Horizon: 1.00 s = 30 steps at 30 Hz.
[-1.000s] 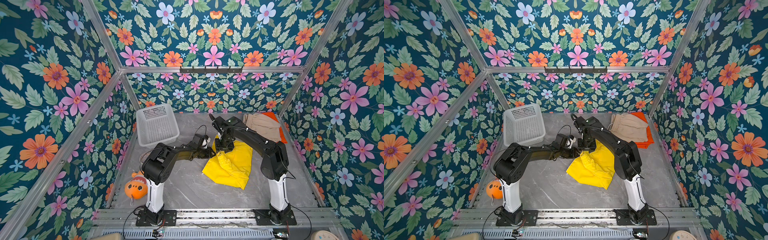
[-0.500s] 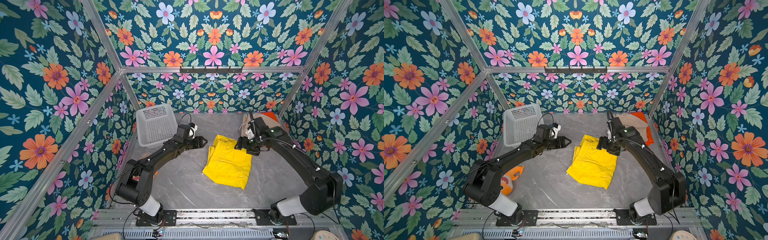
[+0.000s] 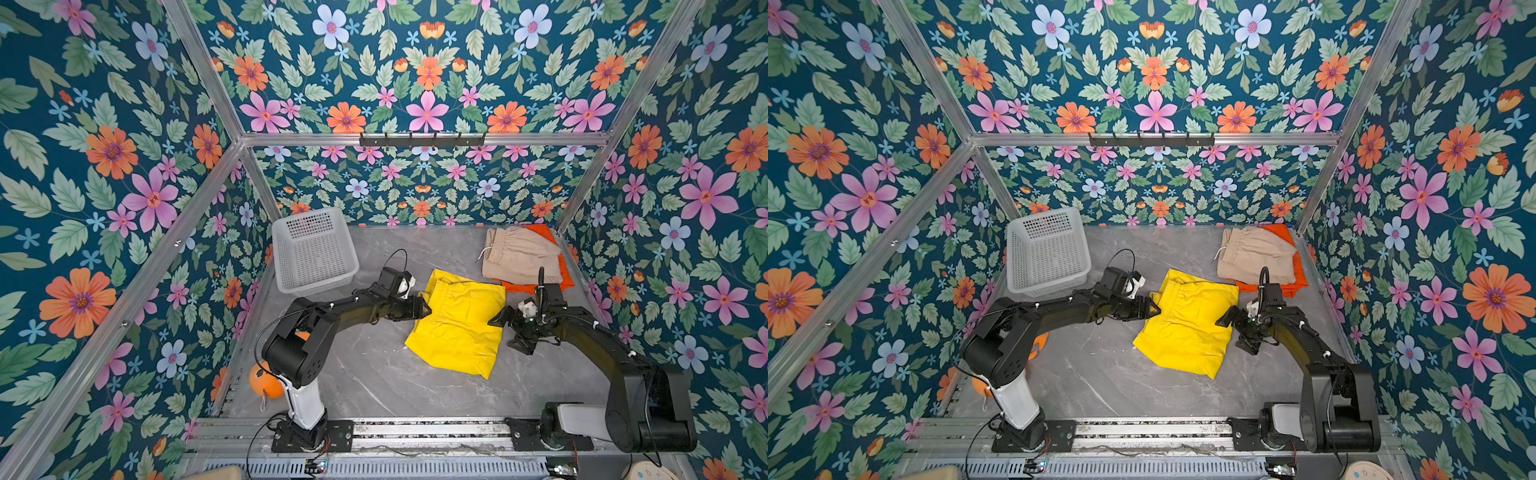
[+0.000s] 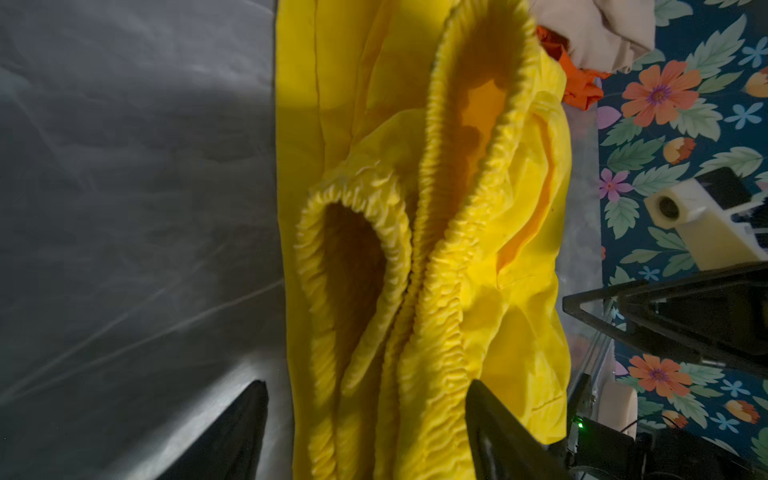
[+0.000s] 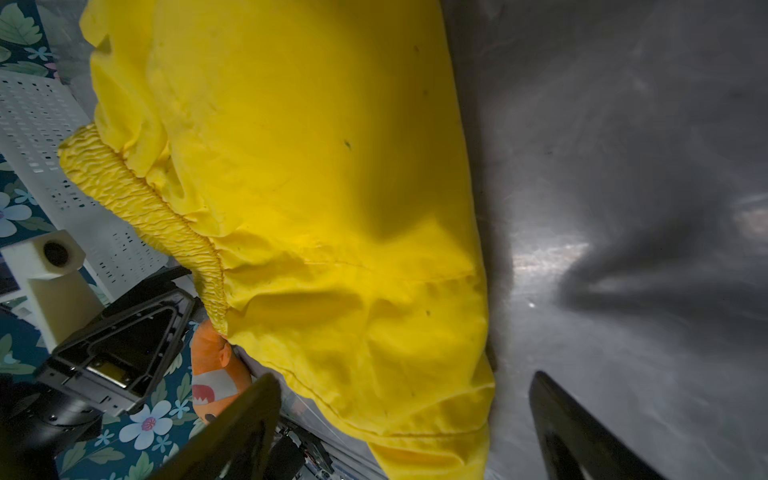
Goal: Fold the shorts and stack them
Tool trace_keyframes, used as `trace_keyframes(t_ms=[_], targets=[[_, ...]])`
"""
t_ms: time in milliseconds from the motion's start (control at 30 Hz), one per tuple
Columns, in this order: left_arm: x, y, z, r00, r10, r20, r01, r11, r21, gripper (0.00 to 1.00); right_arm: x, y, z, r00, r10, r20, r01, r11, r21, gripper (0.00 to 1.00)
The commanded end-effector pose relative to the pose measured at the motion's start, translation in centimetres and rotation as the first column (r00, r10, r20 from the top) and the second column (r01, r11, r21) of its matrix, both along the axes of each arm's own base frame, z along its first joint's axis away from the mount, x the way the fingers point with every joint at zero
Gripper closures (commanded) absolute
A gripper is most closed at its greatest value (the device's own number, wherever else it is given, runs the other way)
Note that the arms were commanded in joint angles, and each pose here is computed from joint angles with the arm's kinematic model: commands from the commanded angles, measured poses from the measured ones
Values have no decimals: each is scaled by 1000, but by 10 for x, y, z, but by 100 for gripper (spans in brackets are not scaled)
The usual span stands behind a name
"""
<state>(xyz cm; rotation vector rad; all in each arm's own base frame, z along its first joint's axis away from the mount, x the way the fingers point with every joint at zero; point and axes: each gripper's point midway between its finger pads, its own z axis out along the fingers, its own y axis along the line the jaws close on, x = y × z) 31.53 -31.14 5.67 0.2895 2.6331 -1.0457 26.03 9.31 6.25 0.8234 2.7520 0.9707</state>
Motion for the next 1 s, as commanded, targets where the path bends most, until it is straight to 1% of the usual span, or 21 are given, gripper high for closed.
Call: trace_keyframes(t_ms=[0,133,267,367,433,500,567,600,733,833,967], targets=[[6,-6,-6,1000,11,2,-10,1000,-3,23,12,6,-3,999,15,49,-17,999,38,9],[5,-2,-26,999,28,-27,-27,999,41,23,9,6,-18,1000,17,6,-17,999,36,13],[1,-4,-35,999,22,-39,-21,999,47,28,6,9,-30,1000,14,-11,-14,998,55,21],[-2,-7,-38,999,21,-46,-19,999,47,32,7,12,-35,1000,11,-10,-11,997,78,31],[-2,-8,-38,998,24,-49,-22,999,47,36,9,15,-37,1000,8,1,-8,996,94,41],[-2,-8,-36,998,31,-46,-29,998,47,40,12,17,-38,1000,10,7,-10,995,100,48],[-2,-7,-34,999,38,-38,-37,998,45,48,15,19,-37,1000,15,13,-16,995,98,58],[-2,-6,-33,998,46,-32,-45,998,45,52,15,19,-37,1000,17,15,-18,995,93,61],[-3,-4,-30,998,63,-27,-62,998,28,72,19,20,-31,999,14,44,-18,996,89,81],[-4,-5,-25,997,78,-26,-78,997,7,78,23,22,-23,997,18,77,-25,996,87,87],[-4,-7,-19,996,91,-7,-91,996,-2,89,25,20,-17,995,24,94,-30,997,65,92]])
